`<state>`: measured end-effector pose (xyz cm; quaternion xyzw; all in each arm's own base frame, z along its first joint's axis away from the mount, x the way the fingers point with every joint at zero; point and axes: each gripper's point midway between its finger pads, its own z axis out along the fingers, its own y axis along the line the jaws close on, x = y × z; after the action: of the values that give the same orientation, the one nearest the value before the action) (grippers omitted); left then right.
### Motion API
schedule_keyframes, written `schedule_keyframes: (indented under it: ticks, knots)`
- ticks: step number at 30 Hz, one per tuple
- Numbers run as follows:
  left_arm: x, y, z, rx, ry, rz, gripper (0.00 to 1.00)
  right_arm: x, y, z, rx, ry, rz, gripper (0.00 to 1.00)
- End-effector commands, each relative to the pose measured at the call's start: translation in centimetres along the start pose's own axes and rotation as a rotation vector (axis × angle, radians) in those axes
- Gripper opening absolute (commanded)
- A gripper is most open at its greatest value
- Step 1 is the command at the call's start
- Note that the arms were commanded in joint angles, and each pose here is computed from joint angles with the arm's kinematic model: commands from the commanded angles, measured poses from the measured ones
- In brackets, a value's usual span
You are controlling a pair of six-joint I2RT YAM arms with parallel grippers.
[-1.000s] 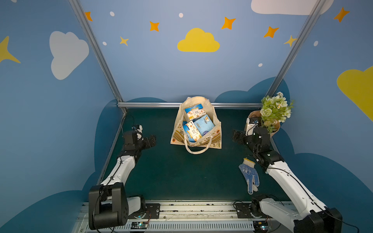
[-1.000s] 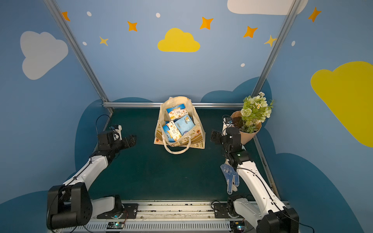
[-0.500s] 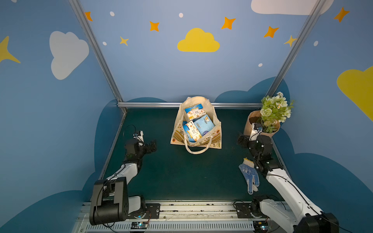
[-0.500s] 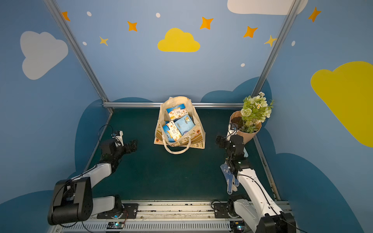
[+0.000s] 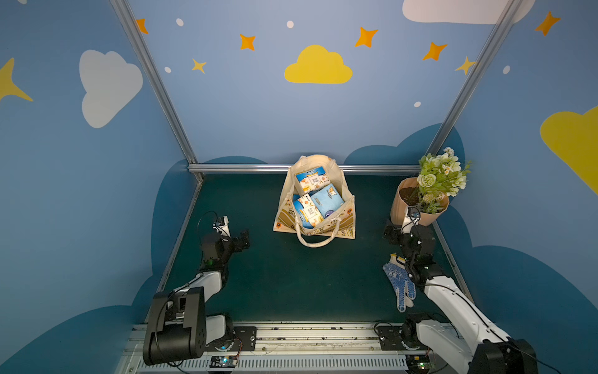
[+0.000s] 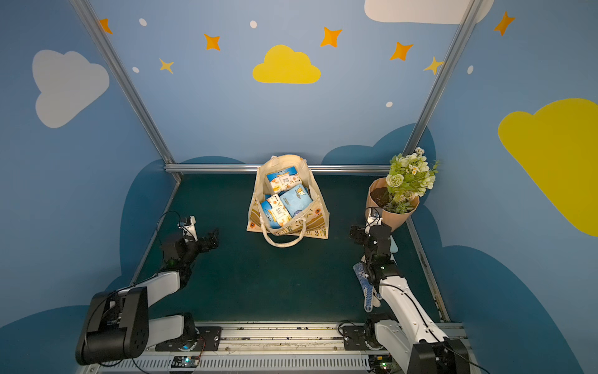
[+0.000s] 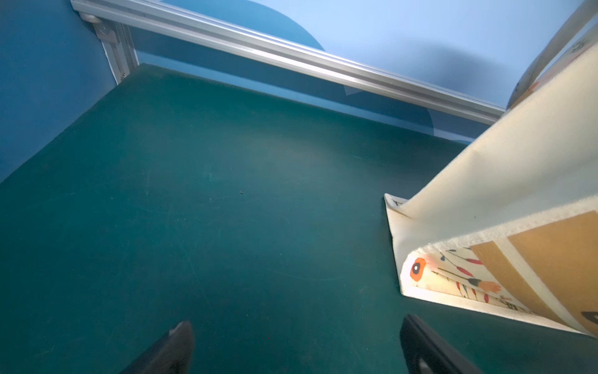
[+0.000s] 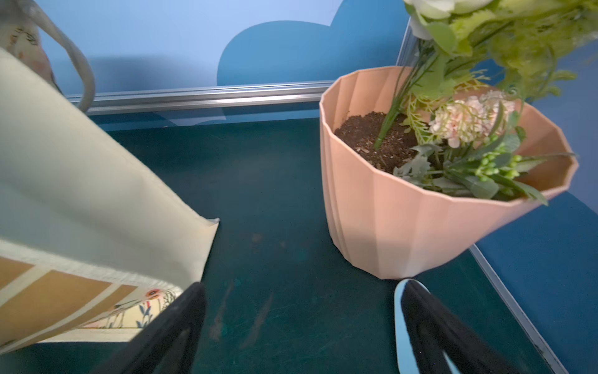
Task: Put tissues into the canvas bag
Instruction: Reset both arms
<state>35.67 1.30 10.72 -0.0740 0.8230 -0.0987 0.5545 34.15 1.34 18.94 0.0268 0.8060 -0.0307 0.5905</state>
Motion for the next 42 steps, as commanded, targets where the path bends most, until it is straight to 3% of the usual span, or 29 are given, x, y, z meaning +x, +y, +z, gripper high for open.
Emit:
schedule_keyframes:
  ticks: [1,9,12,21,26,33,42]
  knots:
    - [-1.3,0.2,0.3,-0.004,-0.056,-0.024,1.00,-1.5,-0.9,-0.2,0.034,-0.076,-0.001,0.95]
    - [0.5,1.2,1.9,-0.015,-0.088,-0.039,1.00,-1.4,-2.2,-0.6,0.078,-0.117,0.010,0.95]
    - [0.7,0.9,2.1,-0.012,-0.049,-0.014,1.00,-0.5,-2.4,-0.2,0.076,-0.122,0.036,0.95]
    - [0.8,1.0,3.4,-0.020,0.016,-0.015,1.00,4.5,-2.1,2.8,0.034,-0.028,0.026,0.95]
    - [0.9,0.9,4.0,-0.049,0.043,0.004,1.00,5.6,-2.4,4.4,0.028,-0.029,0.076,0.95]
    - [1.0,0.9,4.1,-0.054,0.048,0.008,1.00,7.7,-1.3,6.9,-0.041,0.016,0.068,0.95]
    - [1.0,1.0,4.3,-0.085,0.056,0.021,1.00,7.8,0.5,7.8,-0.125,0.071,0.010,0.95]
